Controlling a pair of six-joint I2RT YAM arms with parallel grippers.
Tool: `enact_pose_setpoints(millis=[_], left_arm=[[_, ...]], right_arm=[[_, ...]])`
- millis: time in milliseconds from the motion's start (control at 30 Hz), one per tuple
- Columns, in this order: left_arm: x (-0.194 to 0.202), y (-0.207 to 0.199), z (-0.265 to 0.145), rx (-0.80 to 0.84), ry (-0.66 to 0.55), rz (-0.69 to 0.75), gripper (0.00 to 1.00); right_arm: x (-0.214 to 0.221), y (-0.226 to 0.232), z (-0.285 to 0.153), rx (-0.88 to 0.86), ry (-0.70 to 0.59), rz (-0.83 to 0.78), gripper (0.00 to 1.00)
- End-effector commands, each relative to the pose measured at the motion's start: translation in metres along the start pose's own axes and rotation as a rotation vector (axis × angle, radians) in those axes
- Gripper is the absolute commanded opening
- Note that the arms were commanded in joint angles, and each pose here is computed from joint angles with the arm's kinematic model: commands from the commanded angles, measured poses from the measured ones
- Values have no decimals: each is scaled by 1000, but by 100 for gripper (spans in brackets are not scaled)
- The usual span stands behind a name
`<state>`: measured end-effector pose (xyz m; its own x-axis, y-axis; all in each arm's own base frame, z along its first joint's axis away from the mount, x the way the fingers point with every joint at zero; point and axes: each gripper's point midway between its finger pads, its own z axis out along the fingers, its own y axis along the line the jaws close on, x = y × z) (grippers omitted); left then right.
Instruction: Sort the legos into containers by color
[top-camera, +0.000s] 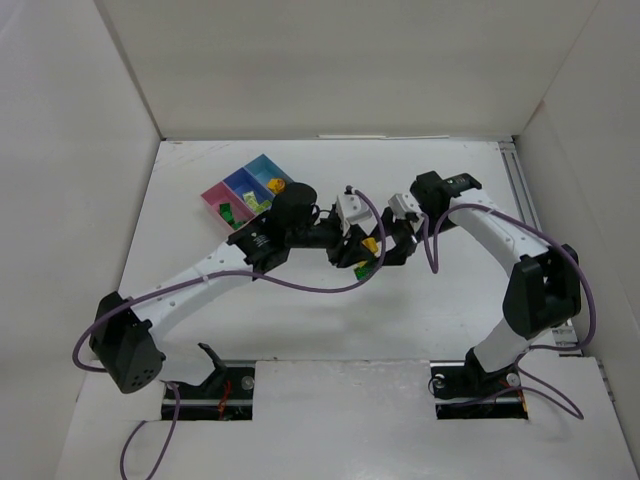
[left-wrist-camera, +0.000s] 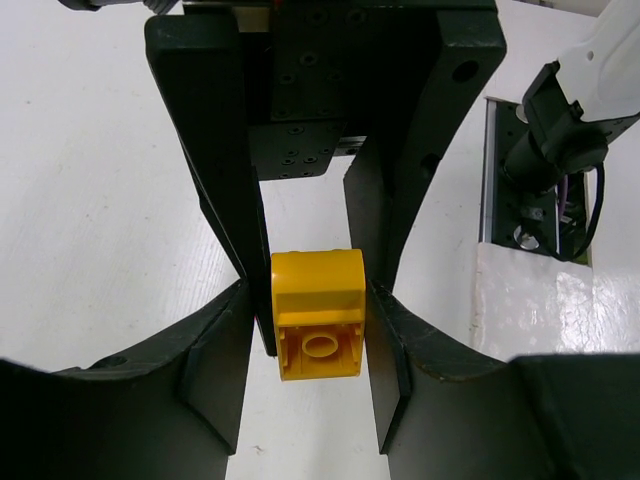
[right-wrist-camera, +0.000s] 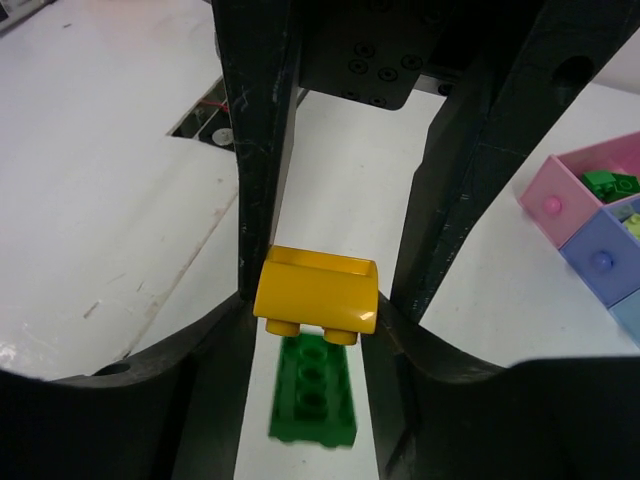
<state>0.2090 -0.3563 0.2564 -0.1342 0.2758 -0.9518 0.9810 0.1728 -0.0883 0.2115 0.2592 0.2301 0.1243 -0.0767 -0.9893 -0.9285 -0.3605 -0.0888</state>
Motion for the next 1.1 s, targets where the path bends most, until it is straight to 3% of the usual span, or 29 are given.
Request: enact_pose_setpoints(millis=[0,133,200,300,467,633,833,933,967,1000,1067], left_arm=[[-43,-10,-17,10,-126,116,0],[-42,-11,-18,10,-126,116,0],[-38,-11,-17,11,-119,111,0],[-38,-11,-17,11,-119,111,0],[-36,-12,-19,11,-119,111,0],[-37,-1,-24,-72,-125,93,0],[-29,29,-42,-285,-126,1,0],[-22,56,-58,-397,-126,-65,0],[-24,68,-68,-451,-143,-99,0],[-19,76,-72,-491,-139,-123,0],[-17,90,-81,-551,-147,-152,0]], right_arm=[[-25,0,2,7,-73,0,52],[-22,0,2,6,-73,18,53],[-22,-2,0,15,-72,19,46],[-22,-2,0,15,-72,19,44],[-22,-2,0,15,-72,19,49],[-7,-17,-25,105,-93,80,64],[6,-28,-51,199,-126,150,68],[14,-33,-60,227,-128,173,79],[18,-34,-60,227,-129,186,85],[16,-37,-64,236,-128,178,99],[21,-43,-65,234,-132,210,99]])
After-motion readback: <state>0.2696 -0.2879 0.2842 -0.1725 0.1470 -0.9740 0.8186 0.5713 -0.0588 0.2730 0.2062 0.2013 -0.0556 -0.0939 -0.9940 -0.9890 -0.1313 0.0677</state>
